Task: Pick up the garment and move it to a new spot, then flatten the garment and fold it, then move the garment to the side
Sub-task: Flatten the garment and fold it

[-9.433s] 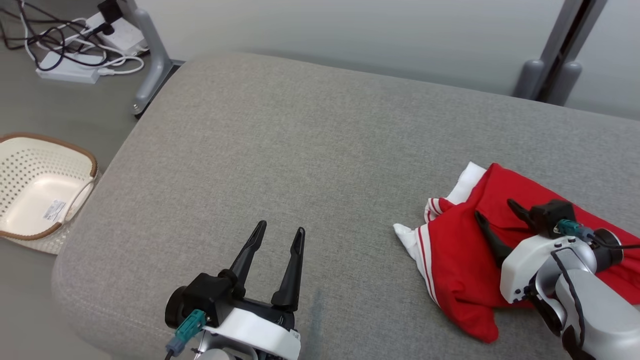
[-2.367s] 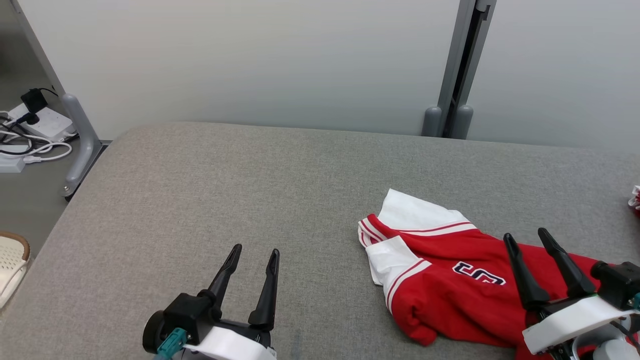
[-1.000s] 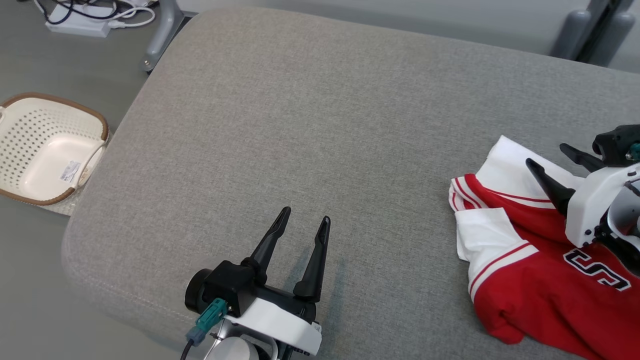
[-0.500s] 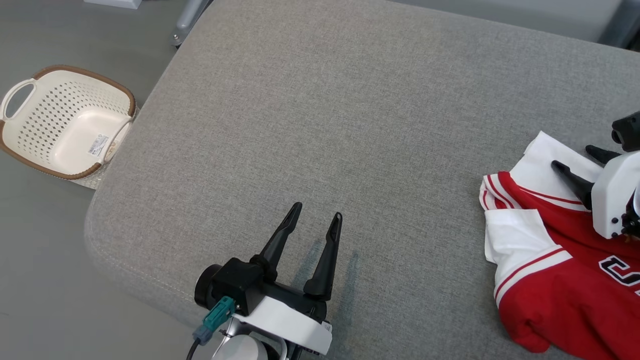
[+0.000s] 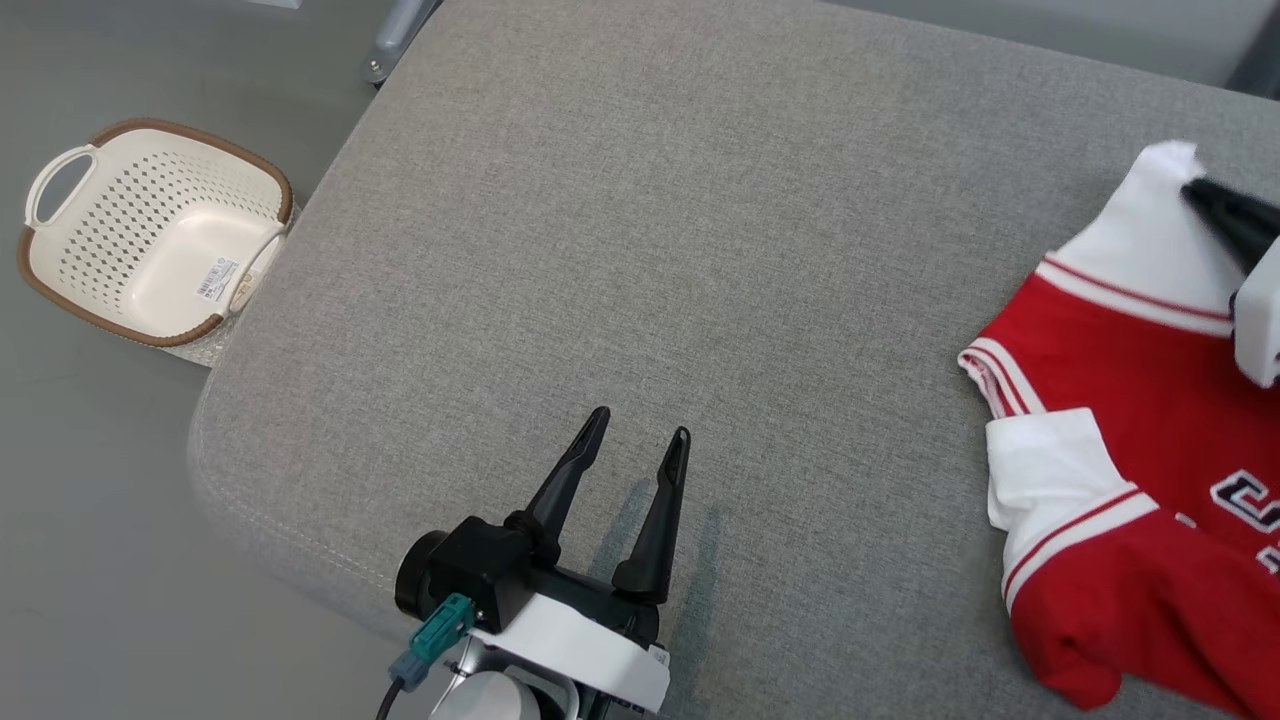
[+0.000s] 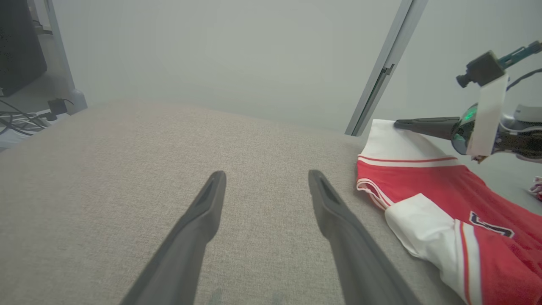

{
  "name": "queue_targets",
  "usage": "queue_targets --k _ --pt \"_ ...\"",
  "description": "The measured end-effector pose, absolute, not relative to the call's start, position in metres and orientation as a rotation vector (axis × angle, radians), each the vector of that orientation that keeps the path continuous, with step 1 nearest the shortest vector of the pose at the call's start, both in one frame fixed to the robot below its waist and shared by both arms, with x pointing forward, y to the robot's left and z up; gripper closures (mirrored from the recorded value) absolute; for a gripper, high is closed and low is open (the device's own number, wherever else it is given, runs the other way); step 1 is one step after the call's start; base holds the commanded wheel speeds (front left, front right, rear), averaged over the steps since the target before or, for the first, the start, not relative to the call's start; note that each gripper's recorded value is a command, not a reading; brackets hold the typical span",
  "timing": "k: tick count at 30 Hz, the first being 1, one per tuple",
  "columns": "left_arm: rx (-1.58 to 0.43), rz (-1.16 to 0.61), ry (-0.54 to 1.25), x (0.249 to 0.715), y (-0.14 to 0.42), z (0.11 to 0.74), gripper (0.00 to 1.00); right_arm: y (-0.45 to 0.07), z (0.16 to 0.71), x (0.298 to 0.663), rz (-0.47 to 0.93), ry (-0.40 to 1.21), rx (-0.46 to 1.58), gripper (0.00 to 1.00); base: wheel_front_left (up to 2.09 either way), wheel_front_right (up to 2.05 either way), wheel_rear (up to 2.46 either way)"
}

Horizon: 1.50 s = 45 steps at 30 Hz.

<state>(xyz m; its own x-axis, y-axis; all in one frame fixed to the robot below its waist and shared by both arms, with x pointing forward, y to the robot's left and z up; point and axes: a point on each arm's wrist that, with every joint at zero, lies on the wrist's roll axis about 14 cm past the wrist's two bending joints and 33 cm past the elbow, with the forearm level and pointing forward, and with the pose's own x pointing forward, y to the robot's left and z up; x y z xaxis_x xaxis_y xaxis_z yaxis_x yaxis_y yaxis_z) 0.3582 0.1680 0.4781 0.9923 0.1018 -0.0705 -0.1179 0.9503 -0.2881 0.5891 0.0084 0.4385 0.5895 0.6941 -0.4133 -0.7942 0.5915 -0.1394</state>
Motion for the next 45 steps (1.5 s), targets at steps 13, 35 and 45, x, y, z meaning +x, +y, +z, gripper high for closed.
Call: queue_targets --k 13,35,45 --pt "-0.298 0.134 0.048 0.356 0.173 0.482 0.0 0.005 0.499 0.668 0.696 0.089 -0.389 0.54 0.0 0.0 0.0" --pt "-0.274 0.072 -0.057 0.364 0.17 0.51 0.0 -0.013 0.528 0.588 0.703 0.082 -0.176 0.0 0.0 0.0 0.0" --pt "-0.286 0.02 -0.112 0.369 0.161 0.525 0.0 -0.084 0.544 0.524 0.551 -0.01 -0.005 0.0 0.0 0.0 0.0"
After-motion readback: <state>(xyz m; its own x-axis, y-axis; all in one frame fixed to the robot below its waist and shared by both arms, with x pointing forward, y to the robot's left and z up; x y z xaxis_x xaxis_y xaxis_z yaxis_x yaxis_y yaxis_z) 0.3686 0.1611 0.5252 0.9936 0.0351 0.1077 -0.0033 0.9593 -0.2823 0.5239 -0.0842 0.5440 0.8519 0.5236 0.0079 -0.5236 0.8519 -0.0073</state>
